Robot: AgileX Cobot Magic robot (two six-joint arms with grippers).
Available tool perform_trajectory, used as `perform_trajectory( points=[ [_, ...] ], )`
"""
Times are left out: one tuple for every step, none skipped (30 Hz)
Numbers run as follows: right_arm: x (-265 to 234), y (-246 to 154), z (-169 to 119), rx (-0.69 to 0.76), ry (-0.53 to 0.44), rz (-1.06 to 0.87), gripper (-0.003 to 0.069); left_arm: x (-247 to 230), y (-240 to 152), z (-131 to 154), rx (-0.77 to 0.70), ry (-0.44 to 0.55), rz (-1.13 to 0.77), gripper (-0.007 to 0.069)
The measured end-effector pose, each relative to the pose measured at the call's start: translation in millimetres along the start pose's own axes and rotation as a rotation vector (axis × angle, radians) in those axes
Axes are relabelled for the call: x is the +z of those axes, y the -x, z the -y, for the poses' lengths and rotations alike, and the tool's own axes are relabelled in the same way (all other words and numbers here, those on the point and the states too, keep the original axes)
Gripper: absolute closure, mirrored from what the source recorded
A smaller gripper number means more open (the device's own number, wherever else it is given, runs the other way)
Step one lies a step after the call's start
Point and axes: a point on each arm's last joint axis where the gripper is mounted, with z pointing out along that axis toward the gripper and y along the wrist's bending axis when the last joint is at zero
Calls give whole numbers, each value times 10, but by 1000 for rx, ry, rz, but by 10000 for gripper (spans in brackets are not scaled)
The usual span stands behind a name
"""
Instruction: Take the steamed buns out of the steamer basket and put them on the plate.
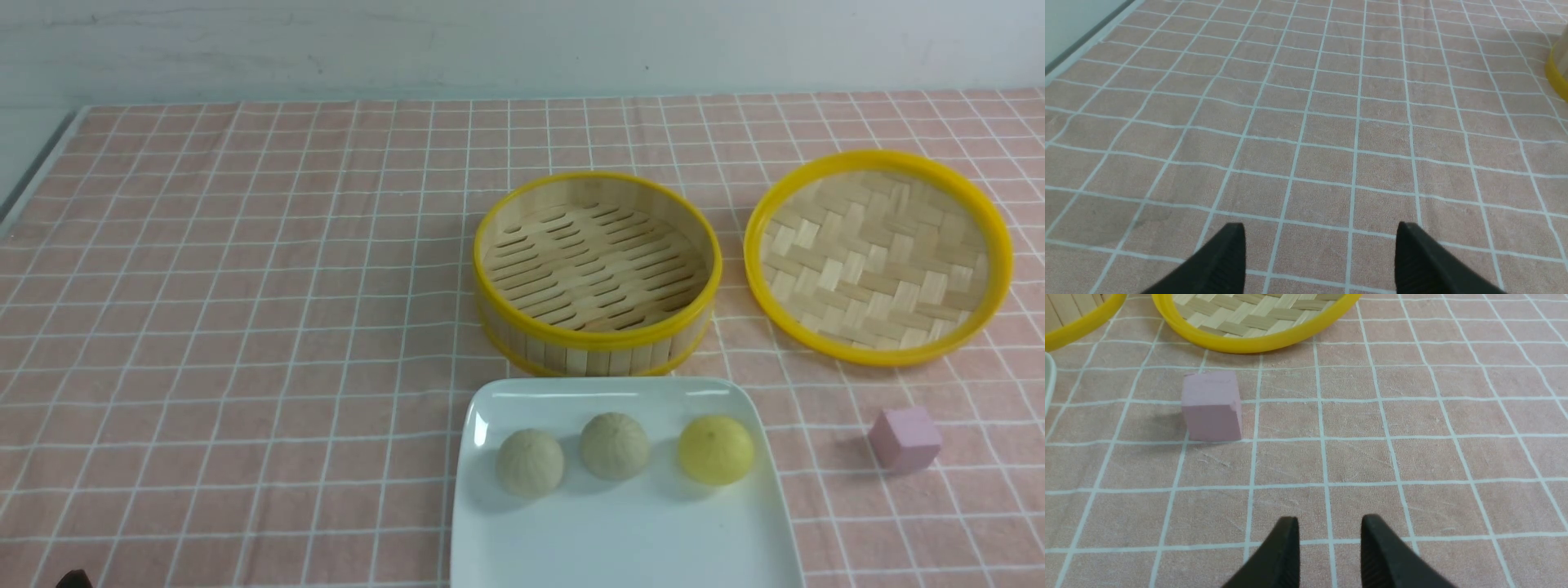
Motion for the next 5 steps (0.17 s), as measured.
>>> perform_trajectory(
  points=[
    [0, 0, 0, 0, 0, 0, 419, 0, 0, 0, 0, 0, 0, 132],
    [0, 0, 0, 0, 0, 0, 419, 0, 0, 0, 0, 0, 0, 132],
    [0, 0, 0, 0, 0, 0, 419, 0, 0, 0, 0, 0, 0, 132],
    [0, 0, 0, 0, 0, 0, 419, 0, 0, 0, 0, 0, 0, 132],
    [0, 0, 0, 0, 0, 0, 419, 0, 0, 0, 0, 0, 0, 132]
  ],
)
